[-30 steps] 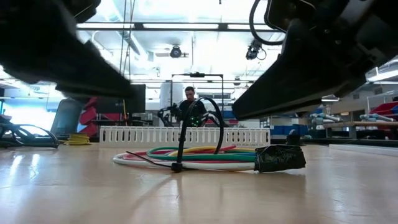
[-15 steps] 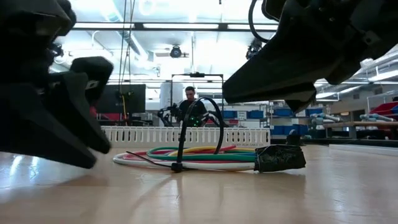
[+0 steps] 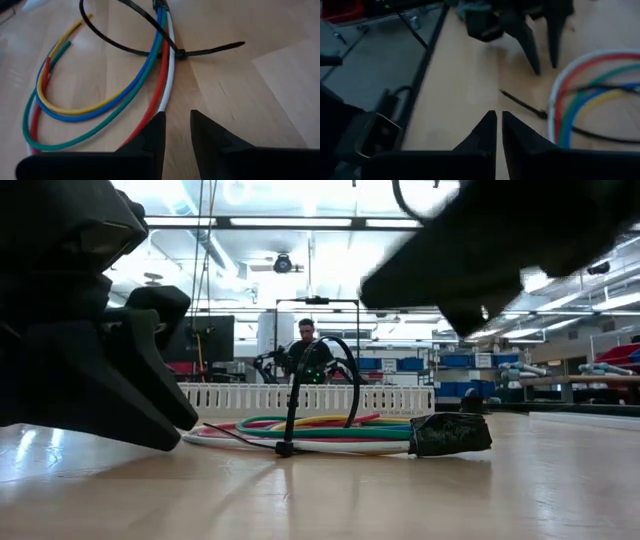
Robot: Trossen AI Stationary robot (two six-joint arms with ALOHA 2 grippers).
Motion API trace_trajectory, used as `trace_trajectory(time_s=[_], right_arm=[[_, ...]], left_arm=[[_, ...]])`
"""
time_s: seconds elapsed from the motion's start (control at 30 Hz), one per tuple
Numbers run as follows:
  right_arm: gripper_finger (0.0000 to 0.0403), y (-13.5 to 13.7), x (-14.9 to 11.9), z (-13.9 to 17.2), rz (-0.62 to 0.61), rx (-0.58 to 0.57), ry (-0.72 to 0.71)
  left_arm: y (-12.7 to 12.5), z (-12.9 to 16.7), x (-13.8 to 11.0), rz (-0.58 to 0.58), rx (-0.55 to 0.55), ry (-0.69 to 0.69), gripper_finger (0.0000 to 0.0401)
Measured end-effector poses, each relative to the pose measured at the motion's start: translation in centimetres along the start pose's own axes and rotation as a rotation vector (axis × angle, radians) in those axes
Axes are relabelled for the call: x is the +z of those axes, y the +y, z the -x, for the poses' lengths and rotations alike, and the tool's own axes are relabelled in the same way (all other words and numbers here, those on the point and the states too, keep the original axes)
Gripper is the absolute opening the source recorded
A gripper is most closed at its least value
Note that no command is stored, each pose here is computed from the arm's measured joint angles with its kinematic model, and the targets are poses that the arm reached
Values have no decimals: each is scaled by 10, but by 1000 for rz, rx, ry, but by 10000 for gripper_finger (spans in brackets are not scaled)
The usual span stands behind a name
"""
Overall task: Ziptie cables
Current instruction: Insert zip tie on the cable wire
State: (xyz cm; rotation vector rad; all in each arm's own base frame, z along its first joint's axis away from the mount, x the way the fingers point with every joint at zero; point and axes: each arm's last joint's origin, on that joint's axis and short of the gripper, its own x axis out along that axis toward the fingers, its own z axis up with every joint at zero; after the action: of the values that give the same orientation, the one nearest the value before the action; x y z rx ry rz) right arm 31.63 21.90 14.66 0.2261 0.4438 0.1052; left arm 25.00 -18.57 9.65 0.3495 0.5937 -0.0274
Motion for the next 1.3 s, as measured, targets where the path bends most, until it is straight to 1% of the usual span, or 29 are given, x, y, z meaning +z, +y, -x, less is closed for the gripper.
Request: trace_trajectory(time_s=[0.07, 0.13, 0.23, 0.3, 0.4, 0.5, 0.6, 0.7, 0.83, 0.97, 1.03, 1.17, 1.3], right_arm=[[8, 8, 4, -1, 7, -14, -3], [5, 17, 2, -5, 26, -39, -19], [3, 24, -4, -15, 33, -69, -28], [3, 25, -11, -23, 5, -88, -23], [3, 23, -23, -33, -77, -96, -21], [3, 25, -25, -39, -151, -61, -86], [3, 26, -24, -41, -170, -60, -121], [3, 28, -25, -38, -167, -99, -140], [3, 33, -20, -30, -176, -140, -166], [3, 35, -16, -23, -207, -192, -188], [3, 35, -13, -21, -223, -212, -213], [3, 37, -13, -19, -231, -225, -229], [3, 37, -14, -19, -235, -223, -227]], left_arm=[[0, 0, 1, 22, -4, -7, 65], [-1, 0, 2, 18, -23, -17, 65], [-3, 0, 5, -94, -73, -43, 65], [-4, 0, 5, -172, -124, -53, 65], [-4, 0, 5, -236, -124, -56, 64], [-4, 0, 6, -281, -111, -67, 64], [-1, -2, 8, -312, -98, -78, 64], [2, -4, 10, -347, -87, -91, 64], [7, -7, 11, -351, -89, -101, 64], [8, -14, 9, -338, -114, -101, 64], [9, -18, 8, -311, -129, -116, 64], [10, -23, 9, -215, -127, -139, 62], [10, -23, 10, -201, -123, -152, 49]])
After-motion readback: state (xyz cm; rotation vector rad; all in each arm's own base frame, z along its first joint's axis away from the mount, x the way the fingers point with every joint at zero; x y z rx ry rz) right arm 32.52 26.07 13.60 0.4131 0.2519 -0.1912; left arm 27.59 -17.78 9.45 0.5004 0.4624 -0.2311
